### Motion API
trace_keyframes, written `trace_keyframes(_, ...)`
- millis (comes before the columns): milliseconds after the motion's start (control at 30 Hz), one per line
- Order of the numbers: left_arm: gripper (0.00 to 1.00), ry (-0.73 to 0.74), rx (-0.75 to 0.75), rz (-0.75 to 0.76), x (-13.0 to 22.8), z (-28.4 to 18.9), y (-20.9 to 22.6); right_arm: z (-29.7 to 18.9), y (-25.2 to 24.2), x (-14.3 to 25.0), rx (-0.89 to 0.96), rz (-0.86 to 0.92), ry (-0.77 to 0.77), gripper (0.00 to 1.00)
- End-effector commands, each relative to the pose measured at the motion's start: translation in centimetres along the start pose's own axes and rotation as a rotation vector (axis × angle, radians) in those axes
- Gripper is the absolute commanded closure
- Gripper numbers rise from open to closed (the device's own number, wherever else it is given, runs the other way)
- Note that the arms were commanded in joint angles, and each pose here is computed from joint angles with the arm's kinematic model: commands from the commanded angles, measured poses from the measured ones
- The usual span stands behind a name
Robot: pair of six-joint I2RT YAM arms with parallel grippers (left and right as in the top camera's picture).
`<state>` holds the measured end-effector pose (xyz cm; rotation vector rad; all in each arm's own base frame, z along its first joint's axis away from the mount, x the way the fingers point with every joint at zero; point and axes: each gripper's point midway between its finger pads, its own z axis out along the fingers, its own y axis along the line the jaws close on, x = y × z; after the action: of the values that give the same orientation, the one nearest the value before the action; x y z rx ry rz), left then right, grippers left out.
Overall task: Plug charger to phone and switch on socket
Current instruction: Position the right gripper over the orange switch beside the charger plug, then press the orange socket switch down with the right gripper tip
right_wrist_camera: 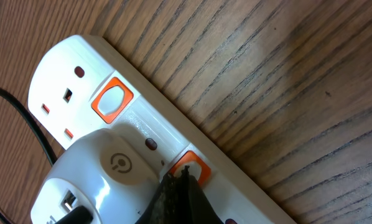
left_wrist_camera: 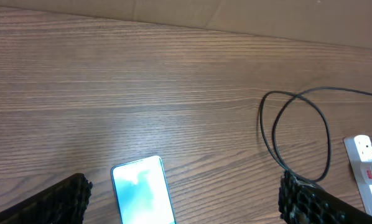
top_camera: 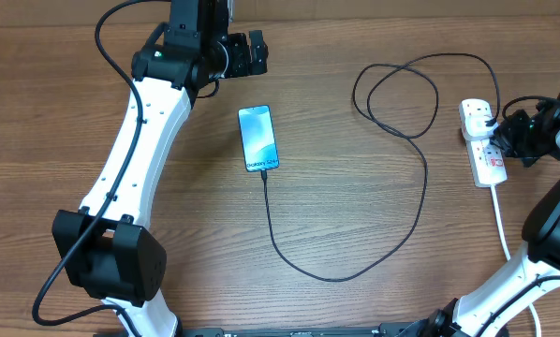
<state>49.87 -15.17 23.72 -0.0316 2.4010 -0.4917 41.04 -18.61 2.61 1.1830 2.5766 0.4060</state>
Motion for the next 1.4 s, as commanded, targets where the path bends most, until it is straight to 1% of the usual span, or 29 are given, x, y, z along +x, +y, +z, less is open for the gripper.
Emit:
trace_keyframes(0, 0.0, -0.03, 0.0, 0.003, -1.0, -0.7, -0.3, 0.6, 1.2, 1.7, -0.03, -0.008, 0.059, 0.96)
trace_keyframes(600, 0.0, -0.028, 0.0, 0.002, -0.9, -0.7, -0.3, 0.5, 1.1, 2.5, -0.027, -0.024, 0.091, 0.96)
trace_keyframes(667, 0.0, -0.028, 0.0, 0.002, -0.9, -0.7, -0.3, 0.5, 0.7, 2.2, -0.004, -0.023, 0.075, 0.96)
trace_keyframes(800, 0.0, -0.028, 0.0, 0.002, -0.9, -0.7, -0.3, 0.4, -0.8, 1.0, 0.061, 0.038, 0.026, 0.96)
trace_keyframes(900, 0.01, -0.028, 0.0, 0.002, -0.9, -0.7, -0.3, 0.2, -1.3, 0.3, 0.06, 0.075, 0.005, 0.96)
trace_keyframes(1233, 0.0, -0.028, 0.0, 0.002, -0.9, -0.7, -0.3, 0.0, -1.5, -2.0, 0.051, 0.09, -0.087, 0.96)
trace_keyframes(1367, 0.0, -0.028, 0.0, 0.002, -0.9, -0.7, -0.3, 0.0, -1.3, -2.1, 0.041, 0.085, -0.089, 0.96)
